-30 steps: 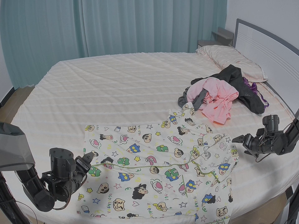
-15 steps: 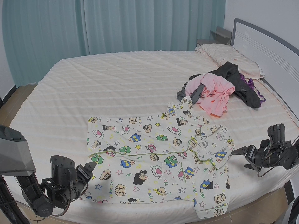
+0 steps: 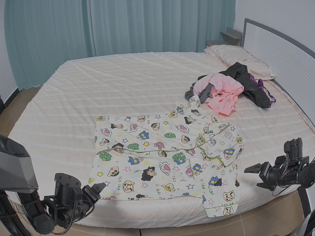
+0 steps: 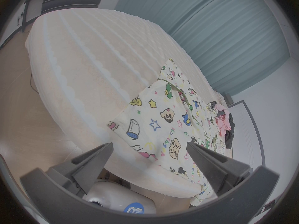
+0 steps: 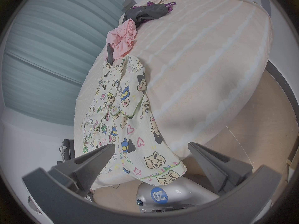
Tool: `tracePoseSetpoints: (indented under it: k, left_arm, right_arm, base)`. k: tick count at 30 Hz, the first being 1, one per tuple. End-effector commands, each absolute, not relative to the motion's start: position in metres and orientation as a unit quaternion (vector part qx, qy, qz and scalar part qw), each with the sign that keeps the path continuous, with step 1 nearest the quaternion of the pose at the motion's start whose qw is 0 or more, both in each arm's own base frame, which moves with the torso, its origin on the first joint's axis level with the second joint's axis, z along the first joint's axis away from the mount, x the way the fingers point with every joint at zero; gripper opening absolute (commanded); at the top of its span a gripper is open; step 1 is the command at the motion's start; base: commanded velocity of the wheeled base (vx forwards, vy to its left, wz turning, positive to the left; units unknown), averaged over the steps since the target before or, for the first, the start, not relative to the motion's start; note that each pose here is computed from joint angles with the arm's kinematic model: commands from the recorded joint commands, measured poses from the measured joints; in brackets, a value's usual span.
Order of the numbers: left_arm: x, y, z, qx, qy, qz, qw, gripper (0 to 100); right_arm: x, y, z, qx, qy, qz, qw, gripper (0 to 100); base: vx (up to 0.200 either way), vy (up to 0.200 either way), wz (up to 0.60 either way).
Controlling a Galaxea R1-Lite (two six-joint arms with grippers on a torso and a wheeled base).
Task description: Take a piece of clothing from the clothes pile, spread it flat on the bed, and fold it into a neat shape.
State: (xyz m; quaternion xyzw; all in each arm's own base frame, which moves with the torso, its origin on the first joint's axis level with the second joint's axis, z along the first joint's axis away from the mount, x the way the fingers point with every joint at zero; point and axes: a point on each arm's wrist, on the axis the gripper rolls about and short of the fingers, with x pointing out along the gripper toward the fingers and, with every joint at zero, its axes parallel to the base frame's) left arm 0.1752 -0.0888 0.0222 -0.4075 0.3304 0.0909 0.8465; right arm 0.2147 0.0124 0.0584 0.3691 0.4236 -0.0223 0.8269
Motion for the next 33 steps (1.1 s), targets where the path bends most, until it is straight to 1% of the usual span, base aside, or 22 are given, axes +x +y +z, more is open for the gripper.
tracePoseSetpoints:
  k: [1,4,9,22,29,30,33]
  left_arm:
    - [0.174,-0.086,0.014,-0.398,0.345,0.106,0.844,100]
    - [0.180,-0.088,-0.001,-0.382,0.365,0.125,0.840,100]
    - [0.191,-0.084,-0.008,-0.386,0.359,0.147,0.837,100]
    - [0.210,-0.081,-0.001,-0.425,0.317,0.154,0.834,100]
    - [0.210,-0.077,-0.006,-0.421,0.322,0.168,0.831,100]
    - [0.209,-0.077,-0.006,-0.420,0.324,0.169,0.831,0]
    - [0.206,-0.074,-0.010,-0.414,0.331,0.180,0.829,0]
  right_arm:
    - [0.212,0.013,0.057,0.368,0.428,-0.022,0.825,100]
    - [0.211,0.017,0.054,0.363,0.429,-0.014,0.827,100]
    - [0.208,0.021,0.049,0.359,0.430,-0.007,0.829,100]
    - [0.207,0.021,0.050,0.359,0.425,-0.003,0.831,100]
    - [0.206,0.021,0.048,0.357,0.428,-0.004,0.830,100]
    - [0.206,0.021,0.048,0.357,0.428,-0.004,0.830,100]
    - [0.204,0.023,0.047,0.353,0.434,-0.001,0.829,100]
  base:
    - [0.000,0.000,0.00]
    - [0.000,0.000,0.00]
    - [0.000,0.000,0.00]
    - [0.000,0.000,0.00]
    - [0.000,0.000,0.00]
    - [0.000,0.000,0.00]
    - [0.000,0.000,0.00]
